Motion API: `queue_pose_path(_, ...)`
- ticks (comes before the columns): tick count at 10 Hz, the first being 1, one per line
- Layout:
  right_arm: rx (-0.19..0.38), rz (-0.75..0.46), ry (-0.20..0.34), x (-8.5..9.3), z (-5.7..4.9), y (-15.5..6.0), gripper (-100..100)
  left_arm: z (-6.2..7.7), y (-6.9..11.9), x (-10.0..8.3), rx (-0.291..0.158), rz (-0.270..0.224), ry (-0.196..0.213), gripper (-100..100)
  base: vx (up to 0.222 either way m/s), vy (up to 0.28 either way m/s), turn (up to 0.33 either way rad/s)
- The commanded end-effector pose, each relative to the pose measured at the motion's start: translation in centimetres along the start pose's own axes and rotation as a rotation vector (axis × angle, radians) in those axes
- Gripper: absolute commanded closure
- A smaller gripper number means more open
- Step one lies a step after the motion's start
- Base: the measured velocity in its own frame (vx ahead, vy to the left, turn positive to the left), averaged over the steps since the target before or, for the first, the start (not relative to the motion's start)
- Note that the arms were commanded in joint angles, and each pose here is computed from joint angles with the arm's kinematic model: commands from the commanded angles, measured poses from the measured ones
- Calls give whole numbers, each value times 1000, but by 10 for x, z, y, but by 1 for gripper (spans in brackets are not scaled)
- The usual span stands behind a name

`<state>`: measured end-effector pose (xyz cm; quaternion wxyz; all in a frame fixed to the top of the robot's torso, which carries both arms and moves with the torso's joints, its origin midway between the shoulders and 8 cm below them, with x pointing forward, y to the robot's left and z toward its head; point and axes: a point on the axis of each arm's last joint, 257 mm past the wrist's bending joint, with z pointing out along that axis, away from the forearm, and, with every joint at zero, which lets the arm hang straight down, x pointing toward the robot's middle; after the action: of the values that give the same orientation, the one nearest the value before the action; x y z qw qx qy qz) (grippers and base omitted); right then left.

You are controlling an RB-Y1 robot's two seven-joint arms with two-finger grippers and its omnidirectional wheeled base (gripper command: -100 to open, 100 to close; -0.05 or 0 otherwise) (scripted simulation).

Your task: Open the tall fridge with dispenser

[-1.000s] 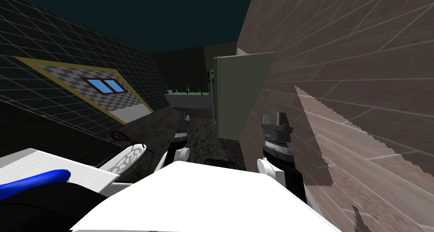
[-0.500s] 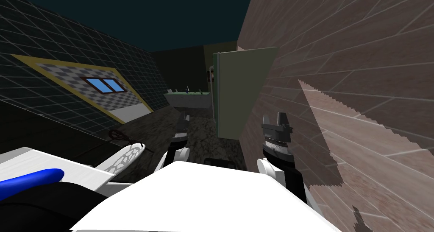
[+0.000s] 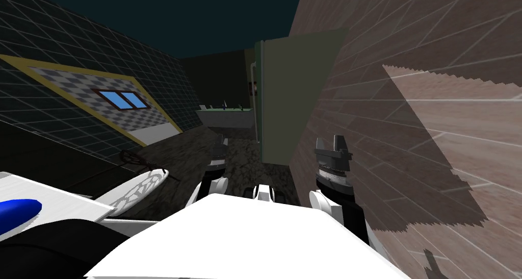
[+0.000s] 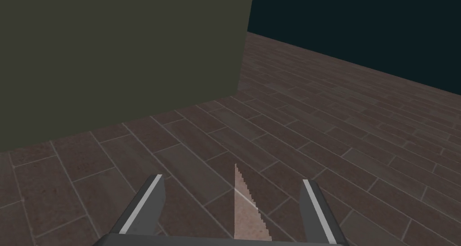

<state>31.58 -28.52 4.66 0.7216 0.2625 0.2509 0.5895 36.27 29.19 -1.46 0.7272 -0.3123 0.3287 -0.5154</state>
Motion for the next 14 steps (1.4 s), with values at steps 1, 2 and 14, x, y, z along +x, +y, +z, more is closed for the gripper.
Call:
queue_pose_path(1, -82, 63, 26, 6, 9, 22, -100, 0, 0, 0, -1, 0, 0, 0, 48, 4, 163)
queue_pose_path(2, -119, 96, 28, 7, 13, 32, -100, 0, 0, 0, -1, 0, 0, 0, 50, 5, 154)
queue_pose_path(14, -512, 562, -46, -14, 37, 128, -100, 0, 0, 0, -1, 0, 0, 0, 62, -3, 171)
